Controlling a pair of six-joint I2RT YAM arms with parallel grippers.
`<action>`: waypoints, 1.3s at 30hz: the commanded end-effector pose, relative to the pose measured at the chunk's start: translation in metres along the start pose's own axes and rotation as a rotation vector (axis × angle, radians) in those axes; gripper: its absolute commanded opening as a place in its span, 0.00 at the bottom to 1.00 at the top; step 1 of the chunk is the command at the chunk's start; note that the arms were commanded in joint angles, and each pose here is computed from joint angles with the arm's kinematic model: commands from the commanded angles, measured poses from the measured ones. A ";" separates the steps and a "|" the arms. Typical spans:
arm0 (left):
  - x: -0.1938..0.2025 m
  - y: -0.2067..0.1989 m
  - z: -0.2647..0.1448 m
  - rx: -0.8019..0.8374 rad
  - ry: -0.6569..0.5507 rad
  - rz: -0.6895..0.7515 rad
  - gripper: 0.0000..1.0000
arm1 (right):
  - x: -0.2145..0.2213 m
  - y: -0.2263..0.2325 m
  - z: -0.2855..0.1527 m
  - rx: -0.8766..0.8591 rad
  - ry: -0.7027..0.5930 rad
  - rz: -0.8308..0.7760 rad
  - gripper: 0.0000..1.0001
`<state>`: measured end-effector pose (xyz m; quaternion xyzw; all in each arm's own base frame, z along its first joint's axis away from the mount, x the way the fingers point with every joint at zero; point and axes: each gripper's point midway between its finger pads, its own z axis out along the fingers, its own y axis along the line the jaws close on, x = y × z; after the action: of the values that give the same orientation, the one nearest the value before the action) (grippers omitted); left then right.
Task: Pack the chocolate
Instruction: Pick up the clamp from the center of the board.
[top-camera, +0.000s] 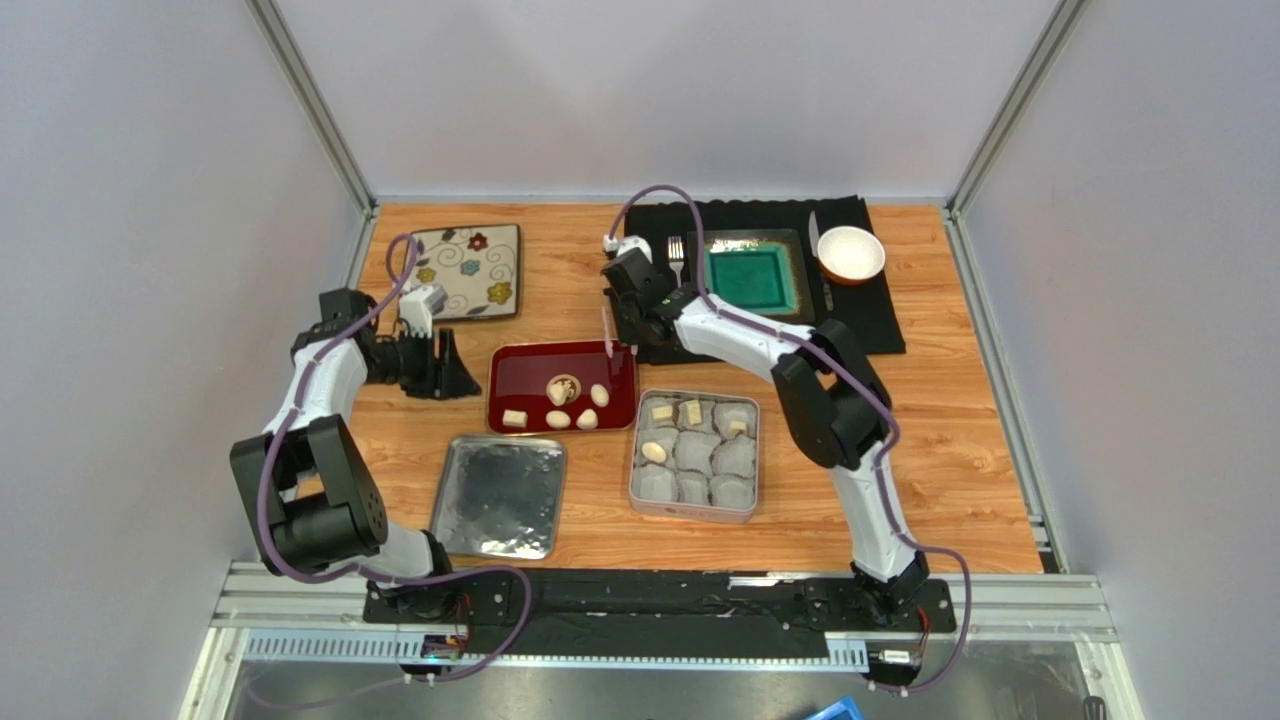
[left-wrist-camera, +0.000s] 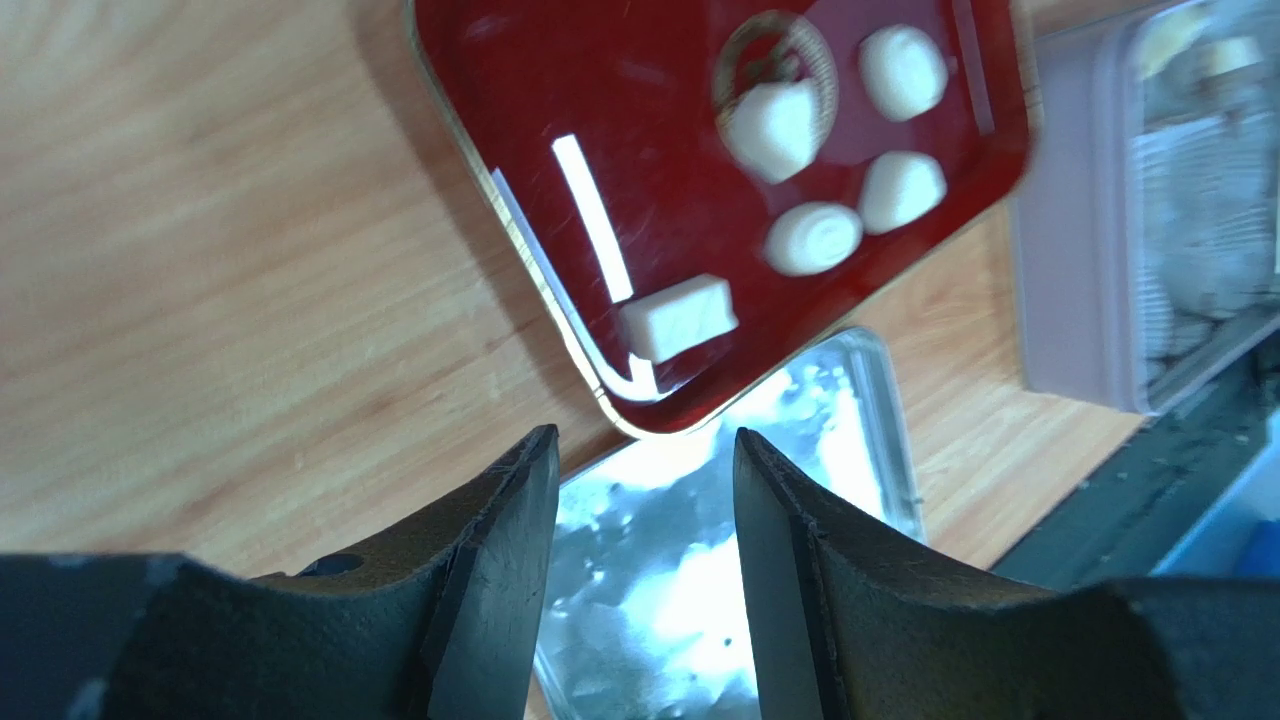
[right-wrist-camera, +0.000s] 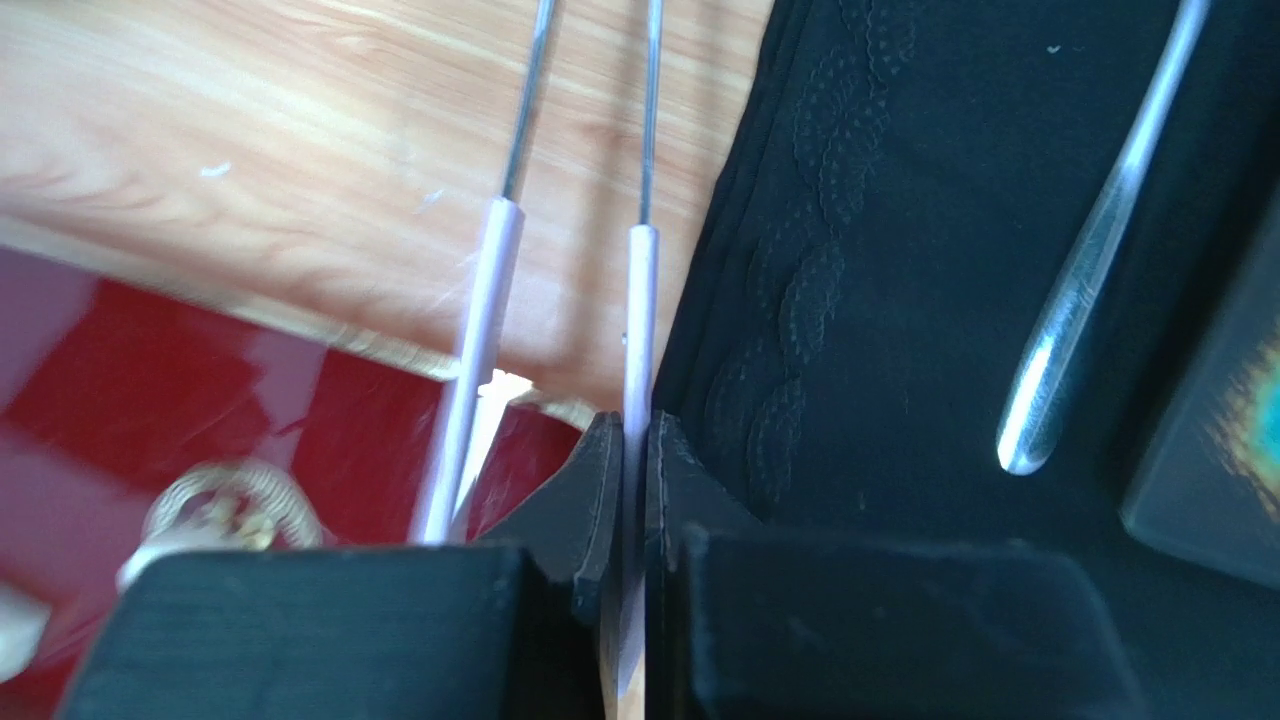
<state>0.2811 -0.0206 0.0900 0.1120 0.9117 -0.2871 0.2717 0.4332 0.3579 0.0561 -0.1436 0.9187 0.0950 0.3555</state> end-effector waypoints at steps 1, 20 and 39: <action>-0.054 -0.062 -0.035 0.236 -0.157 0.018 0.56 | -0.095 0.052 -0.094 -0.227 -0.409 0.047 0.00; -0.056 -0.246 -0.137 0.967 -0.404 0.233 0.93 | -0.067 0.143 -0.282 -0.811 -0.724 0.268 0.00; -0.045 -0.255 -0.136 0.994 -0.376 0.233 0.81 | -0.063 0.193 -0.274 -1.022 -0.653 0.302 0.00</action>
<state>0.1938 -0.1420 0.2801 0.2507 0.6955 -0.5684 0.3610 0.2471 0.4607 0.2683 -0.1345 0.6682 0.5561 0.4757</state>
